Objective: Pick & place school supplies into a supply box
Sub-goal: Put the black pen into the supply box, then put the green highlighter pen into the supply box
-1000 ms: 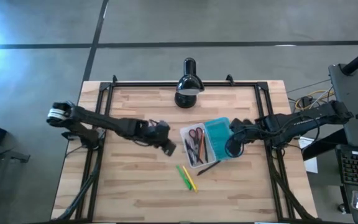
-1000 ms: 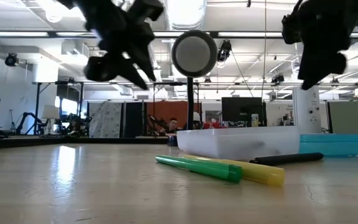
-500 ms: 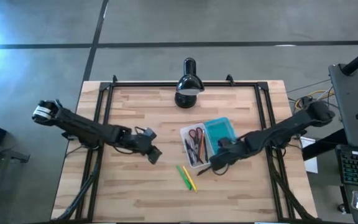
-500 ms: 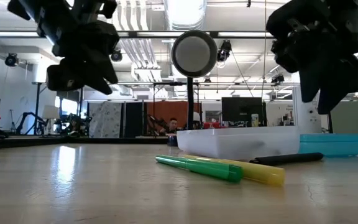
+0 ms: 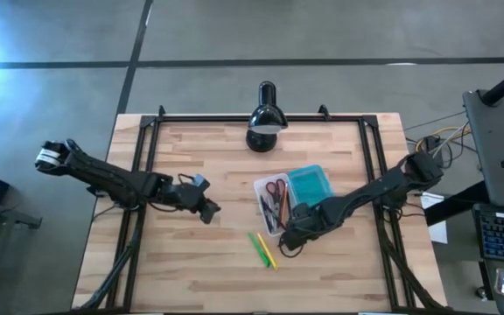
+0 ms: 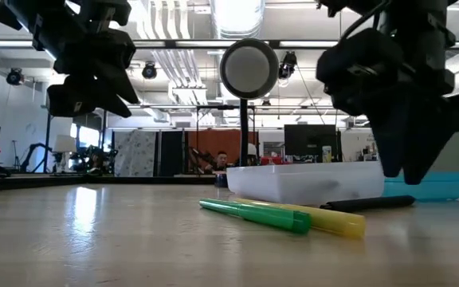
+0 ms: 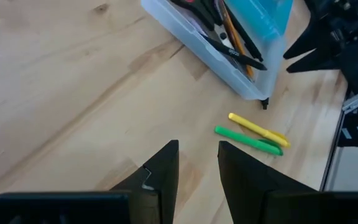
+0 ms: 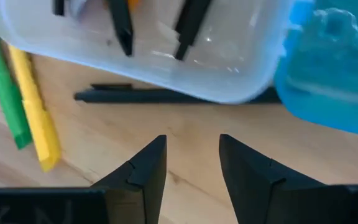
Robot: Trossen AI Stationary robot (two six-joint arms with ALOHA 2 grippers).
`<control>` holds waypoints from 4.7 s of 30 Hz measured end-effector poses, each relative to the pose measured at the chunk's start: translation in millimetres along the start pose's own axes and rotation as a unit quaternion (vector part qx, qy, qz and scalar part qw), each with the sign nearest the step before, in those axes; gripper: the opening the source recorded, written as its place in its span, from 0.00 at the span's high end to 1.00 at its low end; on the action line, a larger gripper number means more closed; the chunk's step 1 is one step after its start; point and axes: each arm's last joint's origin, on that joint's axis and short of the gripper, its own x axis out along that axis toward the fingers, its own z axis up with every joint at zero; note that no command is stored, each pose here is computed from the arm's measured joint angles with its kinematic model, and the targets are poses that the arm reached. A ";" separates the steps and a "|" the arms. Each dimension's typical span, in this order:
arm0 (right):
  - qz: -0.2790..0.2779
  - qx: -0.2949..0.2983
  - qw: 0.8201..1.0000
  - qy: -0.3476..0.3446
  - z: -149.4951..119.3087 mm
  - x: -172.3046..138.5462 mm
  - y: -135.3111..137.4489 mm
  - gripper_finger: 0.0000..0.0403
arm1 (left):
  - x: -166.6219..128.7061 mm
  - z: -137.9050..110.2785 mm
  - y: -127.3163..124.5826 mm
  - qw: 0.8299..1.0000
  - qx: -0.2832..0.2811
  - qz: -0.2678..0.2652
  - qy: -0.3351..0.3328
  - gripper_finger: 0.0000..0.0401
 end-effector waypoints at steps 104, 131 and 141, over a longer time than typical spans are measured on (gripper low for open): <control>0.097 -0.170 0.969 -0.150 114.4 -28.8 -28.8 0.64 | 2.2 13.3 5.3 0.999 -0.027 0.010 -0.033 0.76; 0.137 -0.259 0.905 -0.307 49.6 -103.2 -115.7 0.57 | 31.5 10.3 -3.9 0.972 -0.232 -0.039 0.014 0.76; 0.148 -0.250 0.911 -0.293 49.0 -92.2 -141.8 0.58 | 54.1 11.9 -70.8 0.984 0.087 -0.109 0.106 0.76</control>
